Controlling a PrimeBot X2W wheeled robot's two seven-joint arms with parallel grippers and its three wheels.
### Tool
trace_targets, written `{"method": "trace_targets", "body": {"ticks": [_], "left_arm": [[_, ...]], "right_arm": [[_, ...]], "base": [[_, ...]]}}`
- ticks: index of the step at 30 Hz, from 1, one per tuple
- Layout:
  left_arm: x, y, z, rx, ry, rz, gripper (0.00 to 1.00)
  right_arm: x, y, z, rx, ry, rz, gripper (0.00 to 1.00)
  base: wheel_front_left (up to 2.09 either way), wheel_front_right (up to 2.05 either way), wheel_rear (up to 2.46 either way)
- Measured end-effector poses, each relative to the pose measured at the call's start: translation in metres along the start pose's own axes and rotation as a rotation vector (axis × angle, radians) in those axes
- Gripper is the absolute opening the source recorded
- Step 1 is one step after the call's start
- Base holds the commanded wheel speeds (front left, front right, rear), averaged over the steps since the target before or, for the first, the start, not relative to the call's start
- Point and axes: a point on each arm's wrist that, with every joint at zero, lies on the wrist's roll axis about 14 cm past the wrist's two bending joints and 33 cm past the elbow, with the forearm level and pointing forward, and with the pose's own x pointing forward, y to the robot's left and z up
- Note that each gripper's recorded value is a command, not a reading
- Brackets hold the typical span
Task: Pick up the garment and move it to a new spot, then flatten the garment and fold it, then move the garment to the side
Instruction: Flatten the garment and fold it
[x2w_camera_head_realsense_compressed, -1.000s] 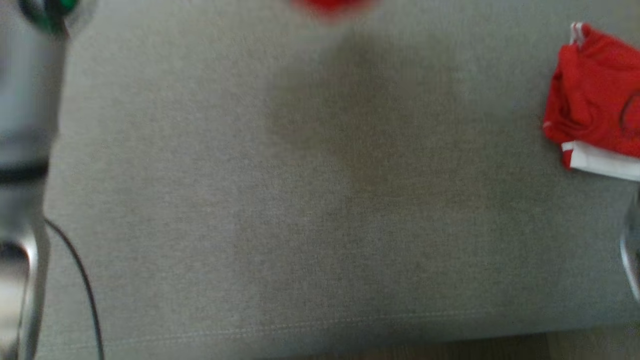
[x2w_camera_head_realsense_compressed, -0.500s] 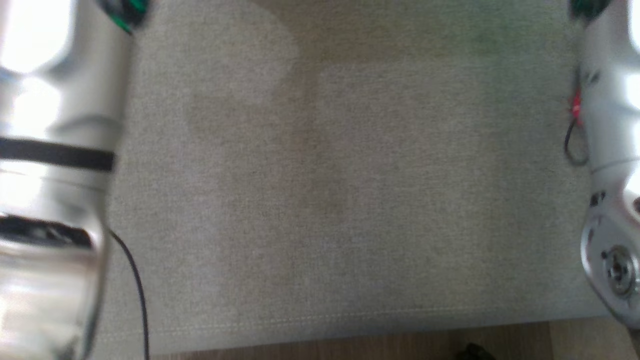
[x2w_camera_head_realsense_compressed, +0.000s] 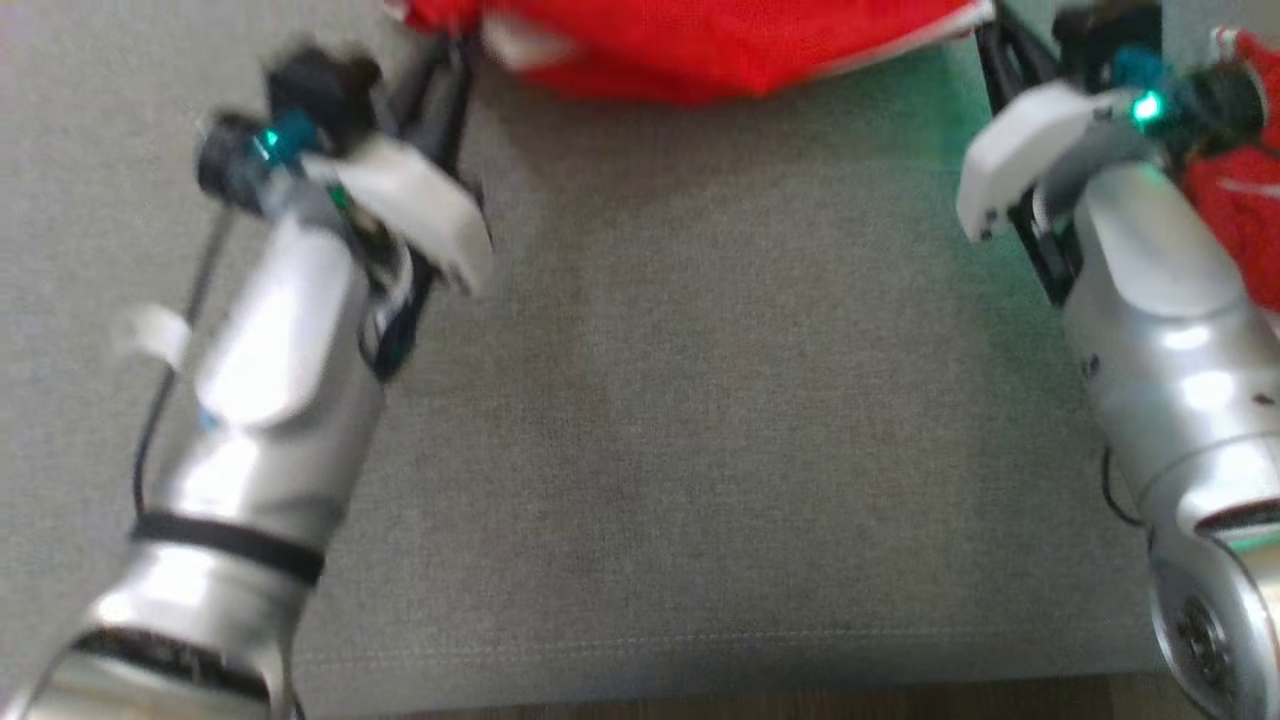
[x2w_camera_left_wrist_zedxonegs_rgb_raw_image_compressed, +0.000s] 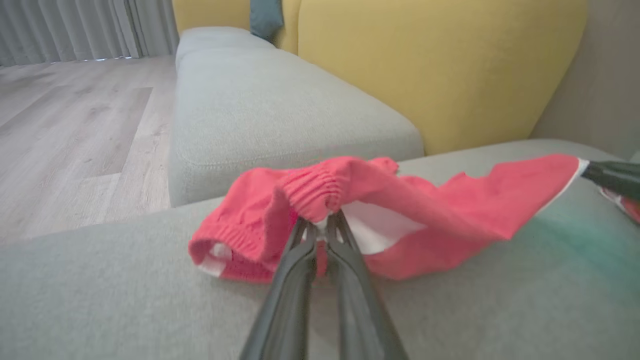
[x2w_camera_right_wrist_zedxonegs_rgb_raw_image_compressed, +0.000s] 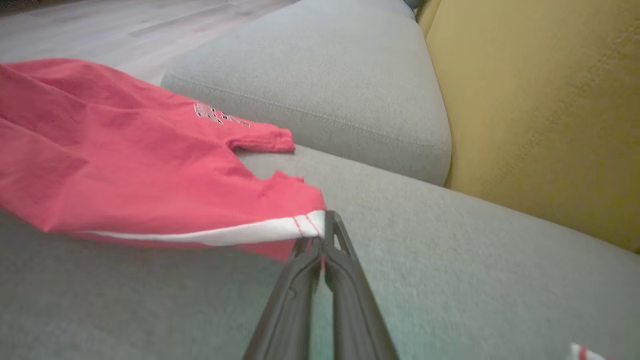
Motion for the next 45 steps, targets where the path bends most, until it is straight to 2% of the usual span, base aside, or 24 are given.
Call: {"method": "trace_targets", "body": {"ticks": [10,27,41,45], "left_arm": [[-0.056,-0.042,-0.012,0.058,0.041,-0.088,0.0],[-0.133,-0.112,-0.023,0.092,0.084,-0.249,0.0],[-0.196,-0.177,-0.033,0.026,0.194,-0.412,0.0],[-0.204,-0.187,-0.022,-0.022,0.192,-0.437,0.0]], "right_arm": [[-0.047,-0.023,-0.006,-0.037,0.044,-0.027,0.0],[-0.13,-0.051,-0.049,-0.052,0.233,-0.024,0.0],[-0.21,-0.065,-0.078,-0.05,0.474,0.062,0.0],[-0.216,-0.077,-0.061,-0.04,0.464,0.055,0.0]], "base": [[0.0,0.0,0.0],[0.0,0.0,0.0],[0.0,0.0,0.0],[0.0,0.0,0.0]]}}
